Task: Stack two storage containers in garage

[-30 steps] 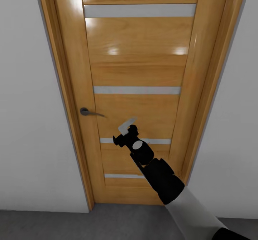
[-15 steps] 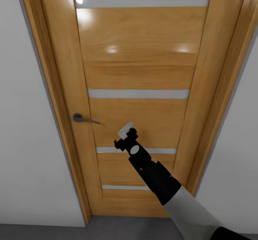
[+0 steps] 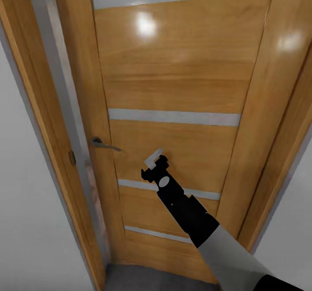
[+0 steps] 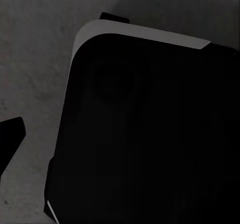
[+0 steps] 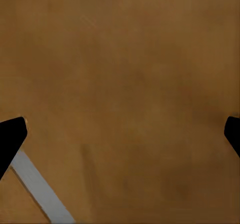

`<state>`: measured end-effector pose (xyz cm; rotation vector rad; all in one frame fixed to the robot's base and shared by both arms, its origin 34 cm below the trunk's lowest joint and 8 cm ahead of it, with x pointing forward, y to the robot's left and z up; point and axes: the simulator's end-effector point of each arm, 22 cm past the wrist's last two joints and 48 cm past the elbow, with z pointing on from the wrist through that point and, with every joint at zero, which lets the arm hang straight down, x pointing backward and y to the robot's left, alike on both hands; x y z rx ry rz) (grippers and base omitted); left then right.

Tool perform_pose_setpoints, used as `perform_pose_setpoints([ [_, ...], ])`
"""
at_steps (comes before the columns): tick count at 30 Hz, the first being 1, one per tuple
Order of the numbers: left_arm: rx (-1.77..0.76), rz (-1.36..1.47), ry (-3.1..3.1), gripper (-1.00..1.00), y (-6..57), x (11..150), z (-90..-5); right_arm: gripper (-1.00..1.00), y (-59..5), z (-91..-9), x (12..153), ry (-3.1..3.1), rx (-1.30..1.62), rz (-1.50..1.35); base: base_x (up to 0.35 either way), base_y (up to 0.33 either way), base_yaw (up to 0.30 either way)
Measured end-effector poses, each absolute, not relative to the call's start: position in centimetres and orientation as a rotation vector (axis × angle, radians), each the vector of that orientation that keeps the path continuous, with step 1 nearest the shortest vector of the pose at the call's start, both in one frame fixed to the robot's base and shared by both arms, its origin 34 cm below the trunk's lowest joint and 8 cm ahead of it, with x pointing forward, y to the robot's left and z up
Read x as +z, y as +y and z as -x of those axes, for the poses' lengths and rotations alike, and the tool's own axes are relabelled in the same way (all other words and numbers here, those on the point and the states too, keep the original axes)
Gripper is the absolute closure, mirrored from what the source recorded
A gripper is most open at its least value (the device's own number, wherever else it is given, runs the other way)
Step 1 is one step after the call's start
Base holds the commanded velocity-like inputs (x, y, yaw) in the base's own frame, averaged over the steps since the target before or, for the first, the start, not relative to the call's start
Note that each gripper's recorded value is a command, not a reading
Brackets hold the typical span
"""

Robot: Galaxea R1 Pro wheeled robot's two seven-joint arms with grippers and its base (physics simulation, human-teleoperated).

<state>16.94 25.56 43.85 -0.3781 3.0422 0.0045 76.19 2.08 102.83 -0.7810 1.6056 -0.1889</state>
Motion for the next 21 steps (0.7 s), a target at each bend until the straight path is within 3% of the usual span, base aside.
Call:
perform_pose_setpoints([
  [10,0.002,0.375,3.042,-1.0,25.6,43.8,-17.0,-1.0,0.1,-78.4,99.3,1.654,-0.271,0.79,0.322,0.0,0.0],
  [21,0.001,0.375,3.042,-1.0,25.6,43.8,-17.0,-1.0,-10.8,-86.9,98.8,1.812,-0.406,0.609,0.322,0.0,0.0],
])
